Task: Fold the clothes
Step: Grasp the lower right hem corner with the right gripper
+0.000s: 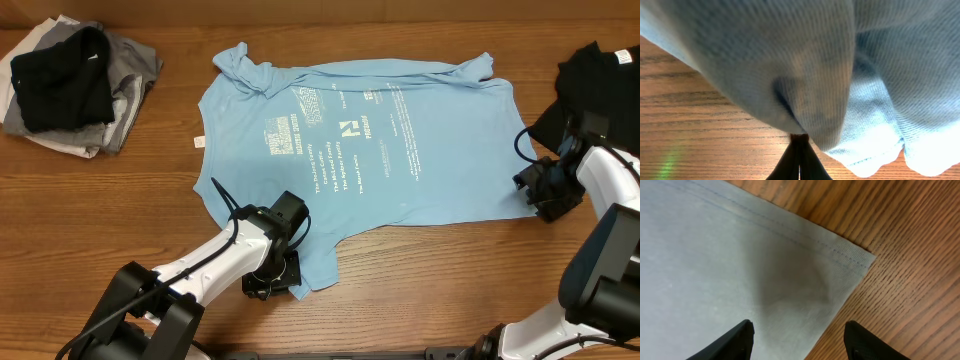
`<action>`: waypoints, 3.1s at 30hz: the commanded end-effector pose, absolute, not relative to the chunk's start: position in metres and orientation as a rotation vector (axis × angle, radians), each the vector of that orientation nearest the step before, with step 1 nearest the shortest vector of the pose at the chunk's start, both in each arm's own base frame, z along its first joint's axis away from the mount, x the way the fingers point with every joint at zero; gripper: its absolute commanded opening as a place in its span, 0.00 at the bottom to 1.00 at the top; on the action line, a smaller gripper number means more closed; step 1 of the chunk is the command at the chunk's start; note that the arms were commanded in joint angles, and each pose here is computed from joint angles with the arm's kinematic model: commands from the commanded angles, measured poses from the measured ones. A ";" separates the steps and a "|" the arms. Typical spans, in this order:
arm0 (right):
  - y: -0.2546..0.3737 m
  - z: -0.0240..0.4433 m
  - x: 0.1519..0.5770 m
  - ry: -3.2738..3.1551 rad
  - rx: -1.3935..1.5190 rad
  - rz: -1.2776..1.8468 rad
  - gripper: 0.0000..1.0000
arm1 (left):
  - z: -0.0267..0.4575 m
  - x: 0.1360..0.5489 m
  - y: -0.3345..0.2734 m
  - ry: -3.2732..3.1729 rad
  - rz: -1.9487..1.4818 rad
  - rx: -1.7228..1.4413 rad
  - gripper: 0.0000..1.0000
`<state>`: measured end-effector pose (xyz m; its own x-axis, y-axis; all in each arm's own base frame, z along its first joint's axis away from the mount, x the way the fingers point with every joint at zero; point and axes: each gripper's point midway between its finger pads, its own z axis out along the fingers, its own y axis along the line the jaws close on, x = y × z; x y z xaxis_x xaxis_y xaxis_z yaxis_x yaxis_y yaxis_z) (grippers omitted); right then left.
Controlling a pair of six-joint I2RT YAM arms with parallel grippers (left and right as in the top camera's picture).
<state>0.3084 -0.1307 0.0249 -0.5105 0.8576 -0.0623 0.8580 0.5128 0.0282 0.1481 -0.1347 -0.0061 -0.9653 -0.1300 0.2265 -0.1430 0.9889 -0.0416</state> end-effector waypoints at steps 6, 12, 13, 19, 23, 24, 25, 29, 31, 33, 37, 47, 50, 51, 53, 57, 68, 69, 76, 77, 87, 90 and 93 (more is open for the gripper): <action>-0.137 0.012 0.309 2.668 1.542 -0.038 0.61 | -0.012 0.148 -0.125 -2.913 0.012 0.203 0.04; -0.138 0.012 0.311 2.662 1.539 -0.037 0.57 | -0.012 0.145 -0.122 -2.899 -0.004 0.205 0.04; -0.138 0.011 0.311 2.660 1.538 -0.037 0.57 | -0.012 0.144 -0.122 -2.898 -0.005 0.204 0.04; -0.139 0.008 0.313 2.657 1.537 -0.043 0.54 | -0.010 0.138 -0.118 -2.870 -0.034 0.206 0.04; -0.141 0.009 0.314 2.650 1.534 -0.046 0.54 | -0.009 0.135 -0.116 -2.860 -0.046 0.207 0.04; -0.140 0.008 0.314 2.650 1.534 -0.046 0.54 | -0.009 0.135 -0.116 -2.860 -0.046 0.207 0.04; -0.140 0.008 0.314 2.651 1.534 -0.046 0.54 | -0.009 0.135 -0.116 -2.860 -0.045 0.207 0.04; -0.140 0.004 0.312 2.650 1.535 -0.046 0.54 | -0.009 0.135 -0.116 -2.860 -0.045 0.206 0.04; -0.139 0.001 0.311 2.653 1.536 -0.047 0.54 | -0.009 0.135 -0.116 -2.860 -0.045 0.206 0.04; -0.139 -0.001 0.310 2.652 1.536 -0.047 0.53 | -0.009 0.135 -0.116 -2.861 -0.044 0.206 0.04; -0.139 -0.003 0.311 2.646 1.532 -0.045 0.53 | -0.009 0.136 -0.116 -2.862 -0.043 0.206 0.04; -0.140 -0.029 0.305 2.695 1.559 -0.085 0.51 | -0.008 0.141 -0.120 -2.883 -0.018 0.147 0.04; -0.139 -0.036 0.303 2.710 1.566 -0.089 0.49 | -0.004 0.145 -0.122 -2.904 0.000 0.138 0.04; -0.139 -0.037 0.303 2.711 1.567 -0.090 0.48 | -0.002 0.147 -0.123 -2.913 0.007 0.137 0.05; -0.139 -0.037 0.303 2.711 1.567 -0.089 0.45 | 0.002 0.149 -0.125 -2.932 0.028 0.125 0.10; -0.140 -0.037 0.304 2.705 1.567 -0.088 0.34 | 0.009 0.153 -0.127 -2.966 0.069 0.097 0.38; -0.139 -0.037 0.304 2.705 1.571 -0.081 0.28 | 0.010 0.155 -0.133 -2.972 0.118 0.081 0.76; -0.139 -0.037 0.304 2.705 1.571 -0.081 0.28 | 0.010 0.156 -0.135 -2.974 0.128 0.077 0.75; -0.139 -0.037 0.304 2.706 1.571 -0.081 0.29 | 0.010 0.164 -0.143 -3.001 0.186 0.045 0.75; -0.138 -0.037 0.304 2.707 1.571 -0.076 0.29 | 0.010 0.165 -0.143 -3.005 0.185 0.053 0.74; -0.133 -0.037 0.305 2.716 1.576 -0.037 0.28 | 0.009 0.170 -0.143 -3.029 0.179 0.119 0.54; -0.133 -0.037 0.305 2.717 1.576 -0.036 0.27 | 0.008 0.171 -0.143 -3.031 0.177 0.119 0.50; -0.133 -0.037 0.304 2.717 1.577 -0.036 0.15 | 0.008 0.171 -0.143 -3.033 0.176 0.119 0.40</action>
